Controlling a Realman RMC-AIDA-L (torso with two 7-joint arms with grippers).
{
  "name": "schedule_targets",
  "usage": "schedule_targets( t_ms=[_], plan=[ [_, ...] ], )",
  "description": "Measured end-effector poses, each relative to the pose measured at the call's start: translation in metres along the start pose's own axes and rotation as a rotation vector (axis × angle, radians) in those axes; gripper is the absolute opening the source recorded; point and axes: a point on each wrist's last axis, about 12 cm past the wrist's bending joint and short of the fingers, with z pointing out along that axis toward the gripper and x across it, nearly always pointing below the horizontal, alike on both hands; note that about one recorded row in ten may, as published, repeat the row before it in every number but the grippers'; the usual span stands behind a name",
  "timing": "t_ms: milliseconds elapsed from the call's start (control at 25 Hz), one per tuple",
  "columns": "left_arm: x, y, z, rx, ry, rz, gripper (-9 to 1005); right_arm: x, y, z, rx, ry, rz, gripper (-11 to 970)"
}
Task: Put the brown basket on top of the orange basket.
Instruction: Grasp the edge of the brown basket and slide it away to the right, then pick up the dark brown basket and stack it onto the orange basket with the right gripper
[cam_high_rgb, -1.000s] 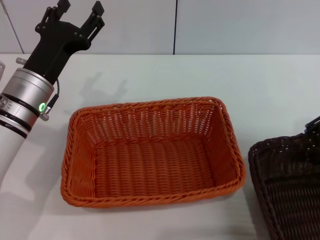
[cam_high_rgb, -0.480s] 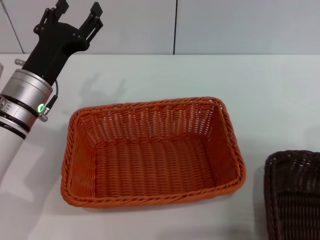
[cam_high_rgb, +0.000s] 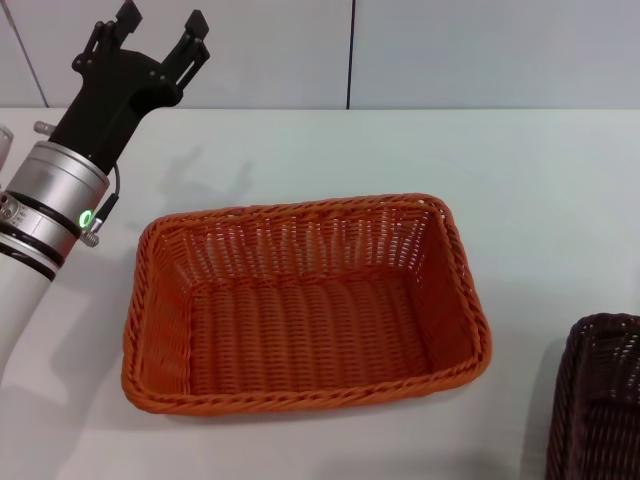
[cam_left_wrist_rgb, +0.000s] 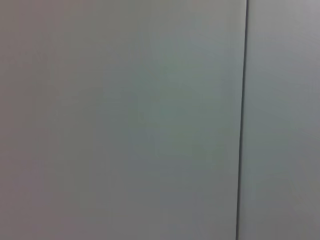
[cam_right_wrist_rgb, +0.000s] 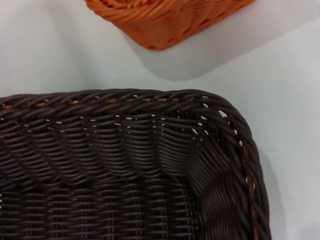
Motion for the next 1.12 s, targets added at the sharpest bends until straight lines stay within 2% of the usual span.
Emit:
schedule_targets(
  t_ms=[400, 800, 1120],
  plan=[
    [-0.001, -0.001, 0.000, 0.002, -0.011, -0.026, 844, 0.012, -0.001, -0.002, 0.039, -0.046, 0.042, 172],
    [-0.001, 0.004, -0.004, -0.031, -0.018, -0.046, 844, 0.009, -0.001, -0.001, 0.075, -0.167, -0.029, 168],
    [0.000, 0.009, -0.009, -0.057, -0.016, -0.051, 844, 0.012, 0.003, -0.014, 0.128, -0.292, -0.071, 166]
  ],
)
